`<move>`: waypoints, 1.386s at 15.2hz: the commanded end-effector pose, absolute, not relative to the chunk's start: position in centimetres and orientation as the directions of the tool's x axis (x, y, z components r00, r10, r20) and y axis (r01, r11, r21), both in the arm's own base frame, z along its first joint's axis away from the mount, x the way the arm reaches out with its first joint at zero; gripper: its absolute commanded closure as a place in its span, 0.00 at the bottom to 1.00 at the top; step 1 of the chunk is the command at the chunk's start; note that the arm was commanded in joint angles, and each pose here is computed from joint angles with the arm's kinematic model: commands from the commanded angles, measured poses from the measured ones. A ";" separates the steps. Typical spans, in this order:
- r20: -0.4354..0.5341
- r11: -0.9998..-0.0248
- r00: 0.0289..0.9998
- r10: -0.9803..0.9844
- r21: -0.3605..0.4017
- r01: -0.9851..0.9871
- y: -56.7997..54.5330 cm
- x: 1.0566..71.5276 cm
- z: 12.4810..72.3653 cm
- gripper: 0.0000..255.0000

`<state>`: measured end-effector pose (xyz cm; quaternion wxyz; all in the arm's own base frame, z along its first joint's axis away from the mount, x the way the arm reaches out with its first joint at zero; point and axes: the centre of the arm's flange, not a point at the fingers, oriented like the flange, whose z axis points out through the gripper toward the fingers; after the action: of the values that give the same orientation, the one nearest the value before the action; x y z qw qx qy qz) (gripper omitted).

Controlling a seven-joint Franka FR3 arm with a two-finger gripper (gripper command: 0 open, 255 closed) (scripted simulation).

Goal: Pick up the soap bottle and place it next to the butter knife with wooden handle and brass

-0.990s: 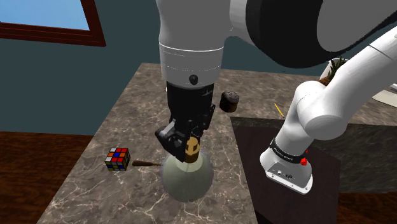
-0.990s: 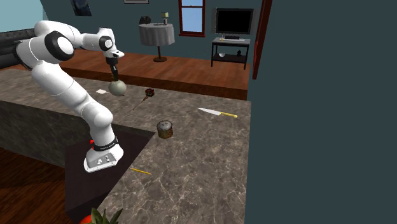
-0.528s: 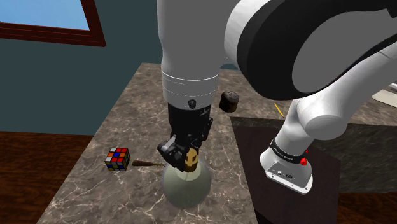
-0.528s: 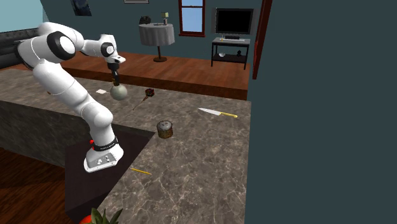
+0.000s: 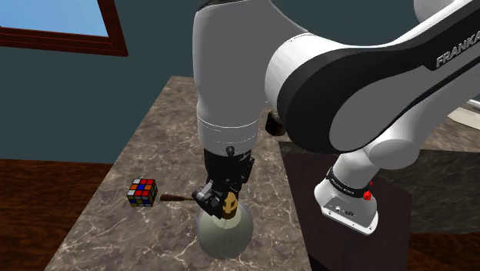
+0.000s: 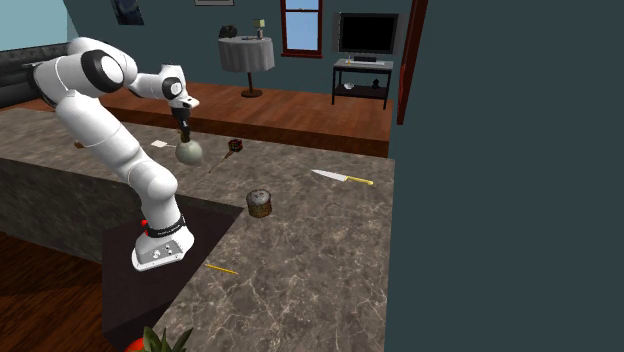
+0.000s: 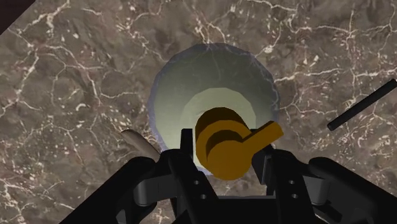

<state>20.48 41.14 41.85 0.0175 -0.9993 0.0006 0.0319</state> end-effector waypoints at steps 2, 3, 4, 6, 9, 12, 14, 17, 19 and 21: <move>-0.063 -0.999 0.998 0.000 -0.036 -0.002 41.2 20.5 40.2 1.00; -0.063 -0.999 0.998 0.000 -0.036 -0.002 41.2 20.5 39.4 1.00; -0.063 -0.999 0.998 0.000 -0.036 -0.002 41.2 20.5 39.4 1.00; -0.063 -0.999 0.998 0.000 -0.036 -0.002 41.2 20.5 39.4 1.00; -0.063 -0.999 0.998 0.000 -0.036 -0.002 41.2 20.5 39.4 1.00; -0.063 -0.999 0.998 0.000 -0.036 -0.002 41.2 20.5 39.4 0.00; -0.063 -0.999 0.998 0.000 -0.036 -0.002 41.2 20.5 39.4 0.00; -0.063 -0.999 0.998 0.000 -0.036 -0.002 41.2 20.5 39.4 0.00; -0.063 -0.999 0.998 0.000 -0.036 -0.002 41.1 20.7 42.0 0.00; -0.063 -0.999 0.998 0.000 -0.036 -0.002 41.0 20.8 44.4 0.00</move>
<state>20.77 40.90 43.43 0.0185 -0.9993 0.0007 0.0310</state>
